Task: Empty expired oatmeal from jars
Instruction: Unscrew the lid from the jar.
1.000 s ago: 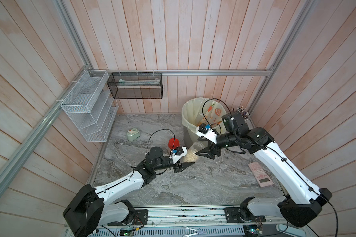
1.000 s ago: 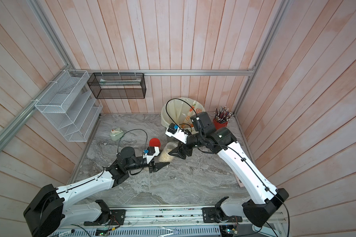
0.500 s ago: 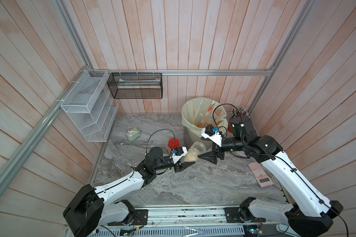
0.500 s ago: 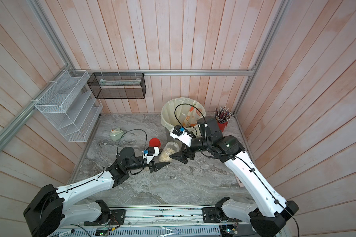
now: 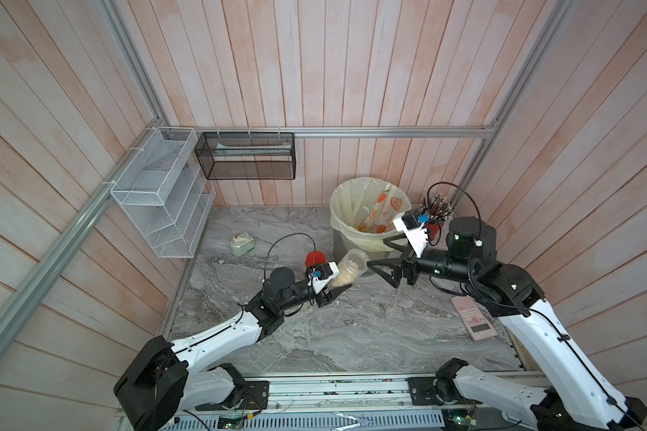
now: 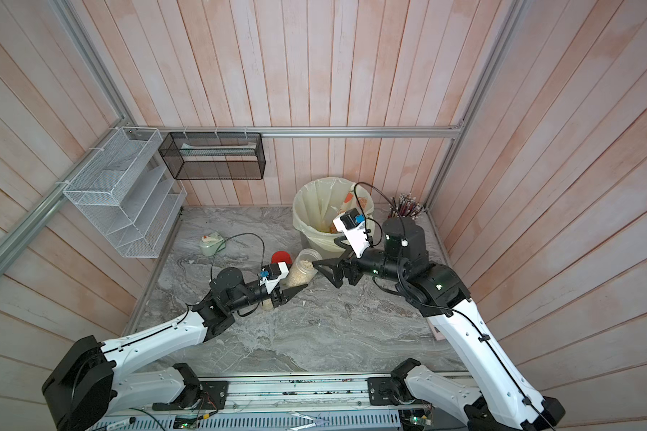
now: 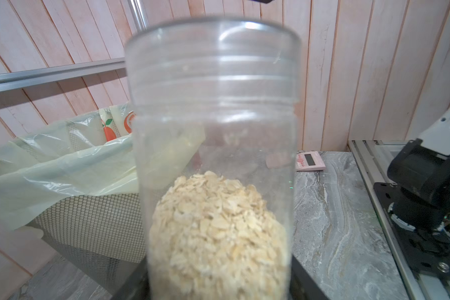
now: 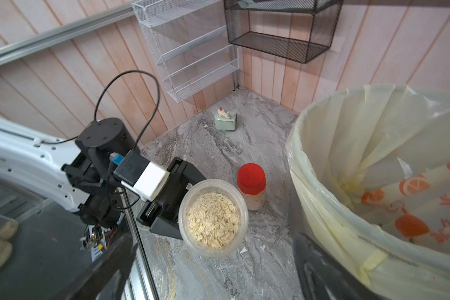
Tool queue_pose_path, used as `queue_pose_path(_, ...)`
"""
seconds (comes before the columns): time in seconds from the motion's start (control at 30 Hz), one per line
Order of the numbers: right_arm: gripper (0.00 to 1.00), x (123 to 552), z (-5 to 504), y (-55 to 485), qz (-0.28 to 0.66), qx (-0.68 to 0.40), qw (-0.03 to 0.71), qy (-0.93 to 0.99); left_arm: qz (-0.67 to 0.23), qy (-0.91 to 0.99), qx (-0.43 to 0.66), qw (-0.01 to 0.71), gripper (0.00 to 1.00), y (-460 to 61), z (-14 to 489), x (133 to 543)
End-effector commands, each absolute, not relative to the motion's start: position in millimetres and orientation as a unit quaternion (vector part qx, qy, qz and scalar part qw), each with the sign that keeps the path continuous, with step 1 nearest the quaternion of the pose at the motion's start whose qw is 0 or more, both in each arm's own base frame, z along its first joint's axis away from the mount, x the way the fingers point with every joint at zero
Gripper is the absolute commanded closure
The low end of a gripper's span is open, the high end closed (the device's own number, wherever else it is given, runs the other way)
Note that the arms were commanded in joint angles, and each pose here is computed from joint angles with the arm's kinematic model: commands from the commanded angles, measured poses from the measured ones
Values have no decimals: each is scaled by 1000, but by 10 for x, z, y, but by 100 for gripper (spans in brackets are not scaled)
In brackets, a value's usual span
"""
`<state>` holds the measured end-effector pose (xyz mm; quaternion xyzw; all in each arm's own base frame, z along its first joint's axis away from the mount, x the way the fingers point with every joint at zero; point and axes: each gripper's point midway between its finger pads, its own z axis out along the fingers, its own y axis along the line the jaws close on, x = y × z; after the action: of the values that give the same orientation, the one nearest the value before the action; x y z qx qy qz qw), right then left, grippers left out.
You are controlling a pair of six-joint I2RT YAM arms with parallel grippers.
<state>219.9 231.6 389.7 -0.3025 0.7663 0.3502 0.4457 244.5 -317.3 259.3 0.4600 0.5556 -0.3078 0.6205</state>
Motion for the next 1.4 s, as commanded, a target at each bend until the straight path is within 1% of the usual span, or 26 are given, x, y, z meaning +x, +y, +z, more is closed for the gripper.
queue_pose_path(0.0, 6, 2387, 3820, 2190, 357, -160, 405, 826, -274, 541, 457, 651, 98, -3156, 2752, 2494)
queue_pose_path(0.17, 7, 2409, 3739, 2279, 353, -123, 374, 849, -260, 543, 466, 648, 98, -3213, 2699, 2507)
queue_pose_path(0.4, 4, 2354, 3630, 2582, 330, -148, 338, 869, -253, 548, 469, 645, 98, -3231, 2642, 2521)
queue_pose_path(0.6, 2, 2369, 3450, 2599, 284, -151, 329, 888, -253, 549, 470, 643, 98, -3233, 2632, 2518)
queue_pose_path(0.73, 2, 2357, 3416, 2630, 289, -152, 328, 886, -252, 551, 469, 643, 99, -3228, 2623, 2521)
queue_pose_path(0.97, 7, 2322, 3327, 2648, 284, -157, 315, 892, -252, 552, 469, 642, 98, -3230, 2604, 2524)
queue_pose_path(1.27, 8, 2340, 3187, 2615, 264, -157, 311, 899, -251, 552, 468, 643, 98, -3224, 2618, 2523)
queue_pose_path(1.37, 11, 2346, 3197, 2625, 267, -157, 313, 898, -252, 553, 469, 642, 98, -3227, 2608, 2523)
